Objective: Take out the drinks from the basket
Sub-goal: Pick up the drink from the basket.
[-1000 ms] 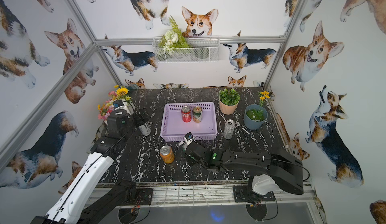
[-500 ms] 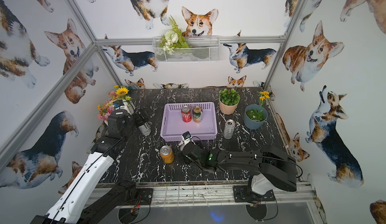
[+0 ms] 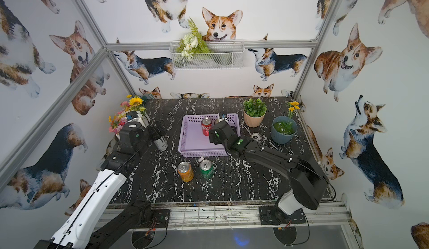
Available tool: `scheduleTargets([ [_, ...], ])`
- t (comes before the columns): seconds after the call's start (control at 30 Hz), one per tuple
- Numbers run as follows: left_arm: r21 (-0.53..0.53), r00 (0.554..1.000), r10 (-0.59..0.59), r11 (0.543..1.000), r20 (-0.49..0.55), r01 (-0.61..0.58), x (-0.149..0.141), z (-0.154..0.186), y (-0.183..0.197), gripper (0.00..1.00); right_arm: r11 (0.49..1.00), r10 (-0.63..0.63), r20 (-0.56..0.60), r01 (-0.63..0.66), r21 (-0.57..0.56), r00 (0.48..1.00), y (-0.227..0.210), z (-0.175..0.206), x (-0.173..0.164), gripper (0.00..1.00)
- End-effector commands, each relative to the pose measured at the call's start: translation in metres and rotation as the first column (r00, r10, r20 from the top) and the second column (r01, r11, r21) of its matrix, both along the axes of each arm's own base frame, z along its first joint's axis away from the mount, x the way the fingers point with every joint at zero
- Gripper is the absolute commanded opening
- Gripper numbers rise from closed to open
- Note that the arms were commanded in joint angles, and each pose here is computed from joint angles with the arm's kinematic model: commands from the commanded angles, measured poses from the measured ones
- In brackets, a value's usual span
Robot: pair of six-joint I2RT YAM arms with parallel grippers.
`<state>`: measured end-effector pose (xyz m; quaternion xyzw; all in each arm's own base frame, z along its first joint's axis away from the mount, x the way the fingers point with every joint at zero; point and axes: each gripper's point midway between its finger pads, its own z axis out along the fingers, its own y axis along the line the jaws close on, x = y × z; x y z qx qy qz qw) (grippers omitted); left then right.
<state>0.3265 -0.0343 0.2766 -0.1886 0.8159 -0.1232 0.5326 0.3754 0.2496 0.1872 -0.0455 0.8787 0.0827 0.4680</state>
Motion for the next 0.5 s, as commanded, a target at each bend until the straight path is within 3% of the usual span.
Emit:
scheduleTargets([
  [0.0,-0.005,1.000,-0.006,1.000,0.026,0.007,0.003,0.006,-0.001,1.00,1.000,0.027,-0.034,-0.027,0.004,0.999,0.002,-0.008,0.020,0.94],
  [0.17,-0.007,1.000,-0.018,1.000,0.020,0.018,0.005,0.005,-0.004,1.00,0.999,0.033,-0.041,-0.033,0.005,0.999,0.009,-0.012,0.053,0.95],
  [0.47,0.004,0.999,-0.022,1.000,0.028,0.021,0.006,0.007,-0.004,1.00,1.000,0.008,-0.099,-0.007,0.008,0.995,0.010,-0.042,0.078,0.86],
])
